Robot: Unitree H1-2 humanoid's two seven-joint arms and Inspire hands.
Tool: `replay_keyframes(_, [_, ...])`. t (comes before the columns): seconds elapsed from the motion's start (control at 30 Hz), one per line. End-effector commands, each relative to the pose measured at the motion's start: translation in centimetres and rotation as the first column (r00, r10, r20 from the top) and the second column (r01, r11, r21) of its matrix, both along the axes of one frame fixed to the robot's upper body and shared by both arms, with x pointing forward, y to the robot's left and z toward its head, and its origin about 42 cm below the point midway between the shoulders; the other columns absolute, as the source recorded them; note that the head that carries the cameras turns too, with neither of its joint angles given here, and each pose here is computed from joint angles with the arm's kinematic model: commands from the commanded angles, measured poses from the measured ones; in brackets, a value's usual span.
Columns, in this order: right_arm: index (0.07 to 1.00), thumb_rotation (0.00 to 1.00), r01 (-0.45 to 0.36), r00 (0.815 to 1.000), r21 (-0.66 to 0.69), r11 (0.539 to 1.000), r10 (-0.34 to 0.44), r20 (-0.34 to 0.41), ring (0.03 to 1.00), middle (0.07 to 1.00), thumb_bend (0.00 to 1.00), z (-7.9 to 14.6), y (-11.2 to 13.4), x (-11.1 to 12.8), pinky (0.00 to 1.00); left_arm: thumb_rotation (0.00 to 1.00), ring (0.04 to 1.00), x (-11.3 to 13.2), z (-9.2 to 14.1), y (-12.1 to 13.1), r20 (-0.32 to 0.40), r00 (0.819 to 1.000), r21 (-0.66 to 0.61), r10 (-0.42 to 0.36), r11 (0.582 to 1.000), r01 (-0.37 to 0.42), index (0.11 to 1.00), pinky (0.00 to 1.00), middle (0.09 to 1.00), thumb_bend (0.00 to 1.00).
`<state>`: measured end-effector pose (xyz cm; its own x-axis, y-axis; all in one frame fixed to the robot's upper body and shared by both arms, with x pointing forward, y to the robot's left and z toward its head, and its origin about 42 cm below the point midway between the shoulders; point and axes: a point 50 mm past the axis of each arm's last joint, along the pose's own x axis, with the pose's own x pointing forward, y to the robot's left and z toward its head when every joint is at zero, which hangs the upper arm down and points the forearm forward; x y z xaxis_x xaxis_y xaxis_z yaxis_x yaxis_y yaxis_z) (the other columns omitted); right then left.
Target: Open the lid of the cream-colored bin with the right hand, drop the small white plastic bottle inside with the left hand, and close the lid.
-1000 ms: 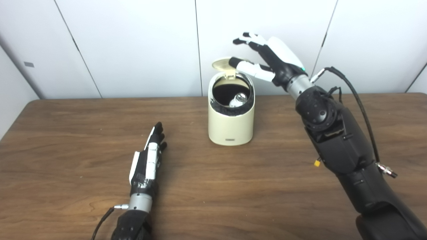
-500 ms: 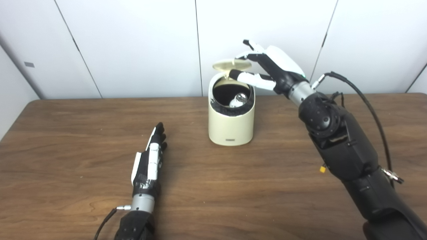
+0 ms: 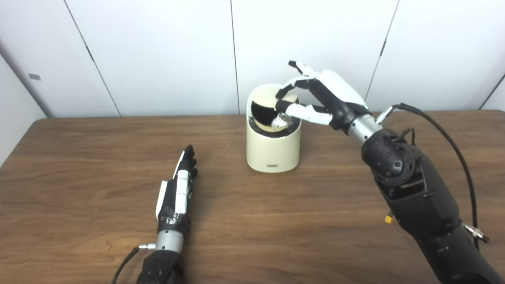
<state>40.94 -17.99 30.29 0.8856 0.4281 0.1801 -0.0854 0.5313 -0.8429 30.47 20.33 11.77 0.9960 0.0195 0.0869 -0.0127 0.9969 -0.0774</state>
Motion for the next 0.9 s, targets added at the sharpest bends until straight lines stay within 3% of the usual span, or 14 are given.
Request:
replay_keyframes(0.0, [0.644,1.0,-0.022,0.997,0.006,1.0,0.022,0.076,1.0,0.992,0.61,1.9,0.0,-0.5,1.0,1.0,1.0,0.1,-0.1,-0.2,-0.016,1.0,0.012,0.0,1.0,0.001,1.0,1.0,1.0,0.65])
replay_keyframes(0.87, [0.73,1.0,-0.041,0.999,-0.048,0.998,0.04,-0.031,1.0,0.992,0.57,-1.7,0.3,-1.7,1.0,1.0,1.0,0.1,0.2,-0.2,-0.018,1.0,0.05,0.011,0.999,-0.01,1.0,1.0,1.0,0.67])
